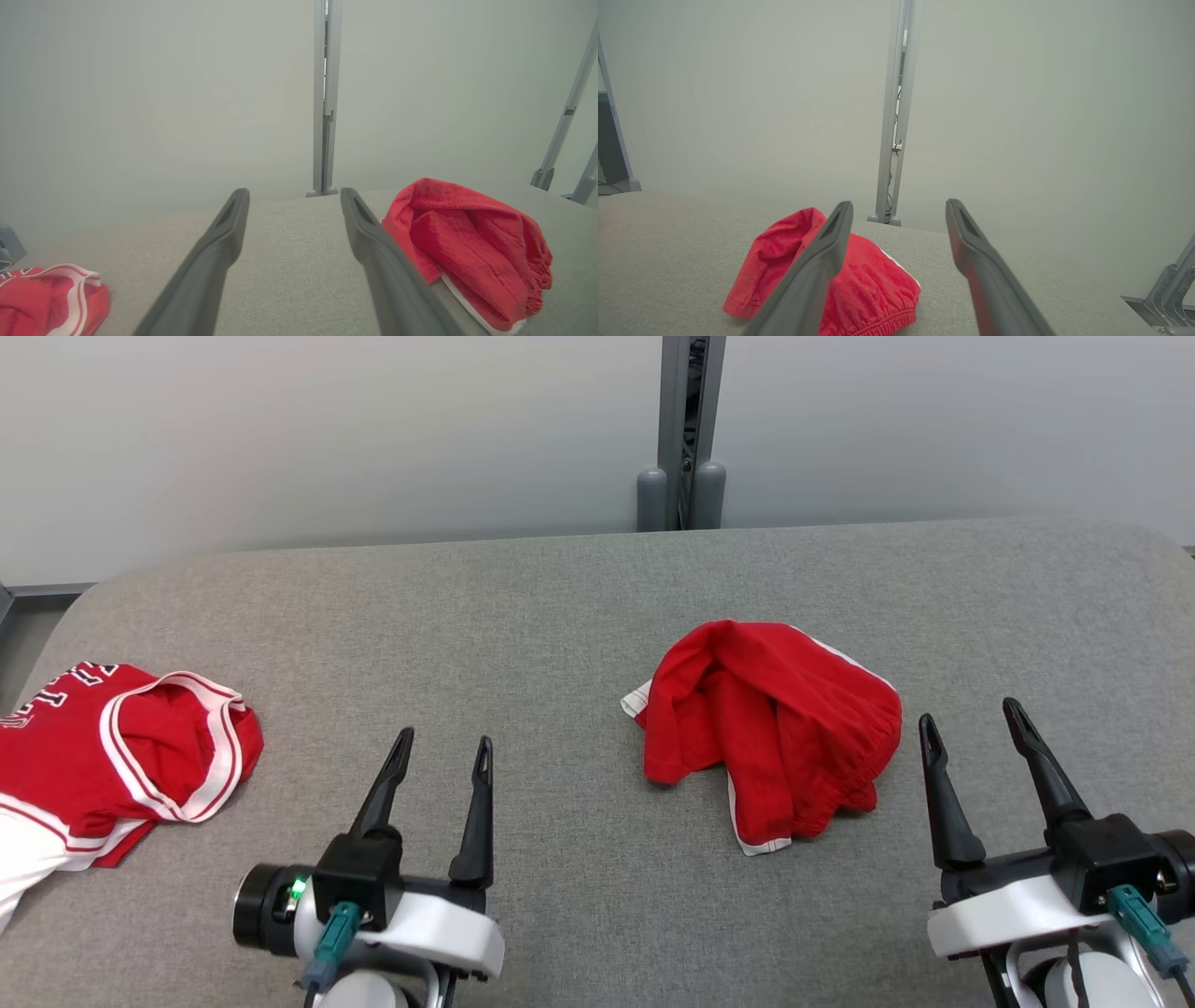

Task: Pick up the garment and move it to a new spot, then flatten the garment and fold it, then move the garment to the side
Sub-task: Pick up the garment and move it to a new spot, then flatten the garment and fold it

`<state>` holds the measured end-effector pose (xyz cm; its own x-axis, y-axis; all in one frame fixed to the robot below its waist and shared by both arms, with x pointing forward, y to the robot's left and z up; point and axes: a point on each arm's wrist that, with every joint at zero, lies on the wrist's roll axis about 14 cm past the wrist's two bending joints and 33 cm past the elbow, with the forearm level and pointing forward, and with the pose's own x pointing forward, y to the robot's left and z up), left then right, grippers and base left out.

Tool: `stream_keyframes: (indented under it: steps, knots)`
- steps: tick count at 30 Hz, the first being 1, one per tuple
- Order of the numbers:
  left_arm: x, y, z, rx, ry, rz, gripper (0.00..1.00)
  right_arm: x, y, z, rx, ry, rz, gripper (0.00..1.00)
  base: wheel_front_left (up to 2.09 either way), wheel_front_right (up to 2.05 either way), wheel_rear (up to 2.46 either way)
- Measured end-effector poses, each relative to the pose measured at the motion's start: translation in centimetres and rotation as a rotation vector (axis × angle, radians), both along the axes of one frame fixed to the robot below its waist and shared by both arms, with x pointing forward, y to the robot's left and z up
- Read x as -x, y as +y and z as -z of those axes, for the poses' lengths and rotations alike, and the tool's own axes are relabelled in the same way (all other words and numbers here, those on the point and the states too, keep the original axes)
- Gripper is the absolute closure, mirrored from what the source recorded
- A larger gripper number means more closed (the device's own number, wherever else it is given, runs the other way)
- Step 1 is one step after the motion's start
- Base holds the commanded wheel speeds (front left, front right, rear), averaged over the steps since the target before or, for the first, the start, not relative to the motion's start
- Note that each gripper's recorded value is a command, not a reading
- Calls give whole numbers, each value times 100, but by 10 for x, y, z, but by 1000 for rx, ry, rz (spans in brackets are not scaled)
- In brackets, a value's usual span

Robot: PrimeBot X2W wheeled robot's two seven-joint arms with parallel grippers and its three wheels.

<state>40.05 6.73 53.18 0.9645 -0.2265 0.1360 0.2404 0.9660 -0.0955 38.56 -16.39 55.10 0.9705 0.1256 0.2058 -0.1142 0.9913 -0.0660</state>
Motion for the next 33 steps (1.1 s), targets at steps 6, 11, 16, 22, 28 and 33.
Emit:
stream_keyframes:
  steps: [6, 11, 16, 22, 28, 33]
  knots:
    - [23, 26, 18, 0, 45, -79, 0, 4, 2, 10, -6, 31, -7, 0, 0, 0, 0]
    - [25, 32, 20, 4, 48, -87, 0, 4, 3, 13, -6, 39, -8, 0, 0, 0, 0]
    - [22, 36, 17, -6, 34, -91, 0, 3, 3, 13, -7, 40, -8, 0, 0, 0, 0]
    - [22, 30, 24, 3, 58, -73, 0, 1, -2, 32, -30, 99, 6, 0, 0, 0, 0]
    - [18, 30, 32, 3, 82, -73, 0, 0, 12, 79, -77, 249, -28, 0, 0, 0, 0]
    - [15, 33, 38, 0, 99, -80, 0, -1, 27, 110, -74, 351, -71, 0, 0, 0, 0]
